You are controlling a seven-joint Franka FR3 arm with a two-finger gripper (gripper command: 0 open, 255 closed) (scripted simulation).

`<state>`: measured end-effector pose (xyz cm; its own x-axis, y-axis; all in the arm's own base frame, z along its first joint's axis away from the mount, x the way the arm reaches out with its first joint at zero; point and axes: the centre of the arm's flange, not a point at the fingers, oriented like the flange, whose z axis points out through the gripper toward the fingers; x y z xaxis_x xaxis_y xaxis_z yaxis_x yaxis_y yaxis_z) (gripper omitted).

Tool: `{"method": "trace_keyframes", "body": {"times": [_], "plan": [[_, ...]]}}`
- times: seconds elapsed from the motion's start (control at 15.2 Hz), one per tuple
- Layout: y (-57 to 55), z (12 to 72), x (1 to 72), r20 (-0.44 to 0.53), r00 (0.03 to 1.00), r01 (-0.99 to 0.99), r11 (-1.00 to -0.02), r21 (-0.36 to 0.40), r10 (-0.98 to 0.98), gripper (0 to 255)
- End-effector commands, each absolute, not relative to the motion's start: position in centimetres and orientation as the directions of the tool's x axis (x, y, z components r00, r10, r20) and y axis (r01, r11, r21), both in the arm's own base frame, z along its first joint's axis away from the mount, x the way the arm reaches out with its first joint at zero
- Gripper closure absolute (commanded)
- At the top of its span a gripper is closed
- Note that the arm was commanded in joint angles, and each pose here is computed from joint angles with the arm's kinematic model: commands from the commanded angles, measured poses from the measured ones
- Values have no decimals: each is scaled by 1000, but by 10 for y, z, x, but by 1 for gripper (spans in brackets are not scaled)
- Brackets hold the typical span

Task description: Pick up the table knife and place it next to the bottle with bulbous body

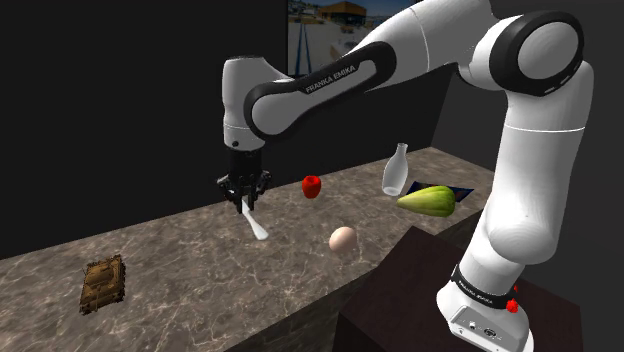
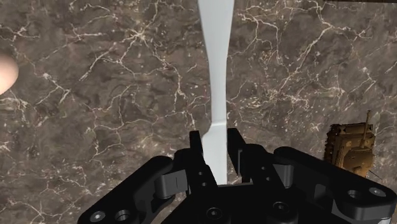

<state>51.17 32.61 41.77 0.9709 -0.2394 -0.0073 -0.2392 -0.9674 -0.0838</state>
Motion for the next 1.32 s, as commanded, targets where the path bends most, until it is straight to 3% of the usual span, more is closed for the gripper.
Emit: {"method": "trace_keyframes", "body": {"times": [0.0, 0.66, 1.25], "plan": [[327, 429, 511, -8, 971, -239, -967, -84, -239, 255], [327, 479, 511, -8, 971, -239, -967, -84, -239, 255], [211, 480, 535, -8, 971, -239, -967, -84, -239, 255]]}}
